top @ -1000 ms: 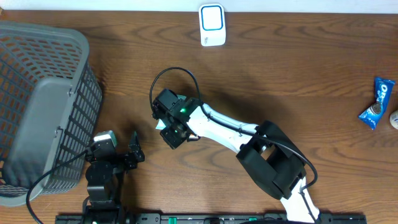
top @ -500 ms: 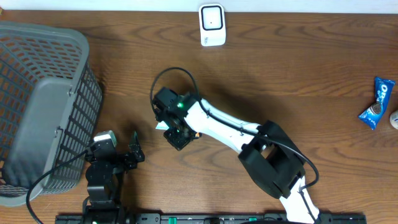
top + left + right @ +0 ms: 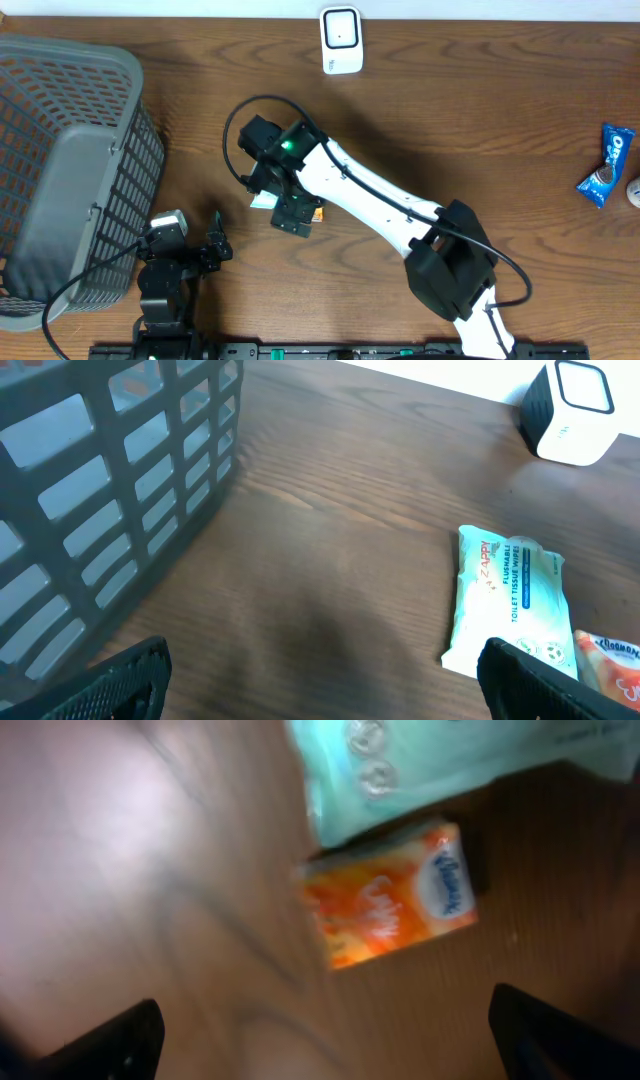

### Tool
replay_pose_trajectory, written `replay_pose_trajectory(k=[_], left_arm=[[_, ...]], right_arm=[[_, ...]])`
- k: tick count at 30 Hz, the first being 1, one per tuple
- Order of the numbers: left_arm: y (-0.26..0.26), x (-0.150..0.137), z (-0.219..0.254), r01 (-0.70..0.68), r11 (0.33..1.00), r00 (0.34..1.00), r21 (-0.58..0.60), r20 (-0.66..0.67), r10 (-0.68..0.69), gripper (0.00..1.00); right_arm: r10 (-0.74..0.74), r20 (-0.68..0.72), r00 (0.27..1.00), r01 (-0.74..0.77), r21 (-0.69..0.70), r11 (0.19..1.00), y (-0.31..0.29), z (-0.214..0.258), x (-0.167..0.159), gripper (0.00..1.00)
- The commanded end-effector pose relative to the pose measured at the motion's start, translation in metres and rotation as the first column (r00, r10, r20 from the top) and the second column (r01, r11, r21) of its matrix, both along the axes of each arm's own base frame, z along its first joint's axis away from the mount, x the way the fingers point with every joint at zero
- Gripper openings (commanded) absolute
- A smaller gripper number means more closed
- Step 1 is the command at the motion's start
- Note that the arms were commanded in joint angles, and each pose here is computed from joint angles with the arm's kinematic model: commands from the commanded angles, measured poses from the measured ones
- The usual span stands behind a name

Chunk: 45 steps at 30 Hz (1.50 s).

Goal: Scan the item barcode

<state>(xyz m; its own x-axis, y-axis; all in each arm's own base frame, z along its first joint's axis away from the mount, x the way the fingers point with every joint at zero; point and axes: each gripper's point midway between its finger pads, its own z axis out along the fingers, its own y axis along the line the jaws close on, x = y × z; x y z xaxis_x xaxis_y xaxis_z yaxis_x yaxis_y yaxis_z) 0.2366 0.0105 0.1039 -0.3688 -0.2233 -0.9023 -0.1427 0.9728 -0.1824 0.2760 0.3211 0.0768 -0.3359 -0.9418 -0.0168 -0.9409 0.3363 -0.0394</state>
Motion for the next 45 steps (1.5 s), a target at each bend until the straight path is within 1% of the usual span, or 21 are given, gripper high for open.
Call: replay_pose_trajectory(k=[1, 4, 9, 15, 18, 22, 30, 38, 40, 41, 42, 43, 45], left_arm=[[0.003, -0.003, -0.014, -0.012, 1.0, 0.999, 0.013, -0.032, 0.013, 0.98], [0.003, -0.003, -0.014, -0.012, 1.0, 0.999, 0.013, -0.032, 0.013, 0.98], [0.003, -0.003, -0.014, -0.013, 1.0, 0.999, 0.013, -0.032, 0.013, 0.98], [0.003, -0.003, -0.014, -0.013, 1.0, 0.999, 0.013, -0.032, 0.013, 0.98], [0.003, -0.003, -0.014, -0.013, 1.0, 0.999, 0.013, -0.032, 0.013, 0.98], [0.003, -0.003, -0.014, -0.012, 1.0, 0.999, 0.013, -0.032, 0.013, 0.98], [0.003, -0.003, -0.014, -0.012, 1.0, 0.999, 0.013, -0.032, 0.013, 0.98], [0.003, -0.003, -0.014, -0.012, 1.0, 0.999, 0.013, -0.032, 0.013, 0.98], [0.003, -0.003, -0.014, -0.012, 1.0, 0.999, 0.013, -0.032, 0.013, 0.98], [0.003, -0.003, -0.014, -0.012, 1.0, 0.999, 0.013, -0.032, 0.013, 0.98], [0.003, -0.003, -0.014, -0.012, 1.0, 0.999, 0.013, -0.032, 0.013, 0.98], [0.003, -0.003, -0.014, -0.013, 1.0, 0.999, 0.013, -0.032, 0.013, 0.98], [0.003, -0.003, -0.014, -0.012, 1.0, 0.999, 0.013, -0.032, 0.013, 0.98]], right_arm=[[0.129, 0.073, 0.989, -0.12, -0.116, 0.986, -0.024, -0.027, 0.018, 0.99], [0.212, 0.114, 0.971, -0.193, -0.151, 0.969, -0.031, -0.044, 0.031, 0.99], [0.226, 0.166, 0.96, -0.208, -0.121, 0.971, -0.027, -0.057, 0.045, 0.99], [0.236, 0.065, 0.97, -0.239, 0.053, 0.969, -0.006, -0.063, 0.028, 0.99], [0.239, 0.042, 0.97, -0.242, 0.087, 0.966, -0.001, -0.063, 0.023, 0.99], [0.218, 0.01, 0.976, -0.218, 0.095, 0.971, -0.002, -0.063, 0.016, 0.99], [0.18, -0.003, 0.984, -0.179, 0.103, 0.978, -0.012, -0.069, 0.021, 0.99], [0.163, -0.038, 0.986, -0.159, 0.094, 0.983, -0.023, -0.089, 0.011, 0.99], [0.159, -0.031, 0.987, -0.155, 0.089, 0.984, -0.023, -0.089, 0.012, 0.91], [0.138, -0.008, 0.99, -0.137, 0.082, 0.987, -0.023, -0.089, 0.017, 0.84], [0.116, 0.011, 0.993, -0.117, 0.077, 0.99, -0.023, -0.088, 0.022, 0.82], [0.08, 0.042, 0.996, -0.083, 0.073, 0.994, -0.022, -0.088, 0.029, 0.85], [0.073, 0.055, 0.996, -0.077, 0.082, 0.994, -0.02, -0.087, 0.032, 0.95]])
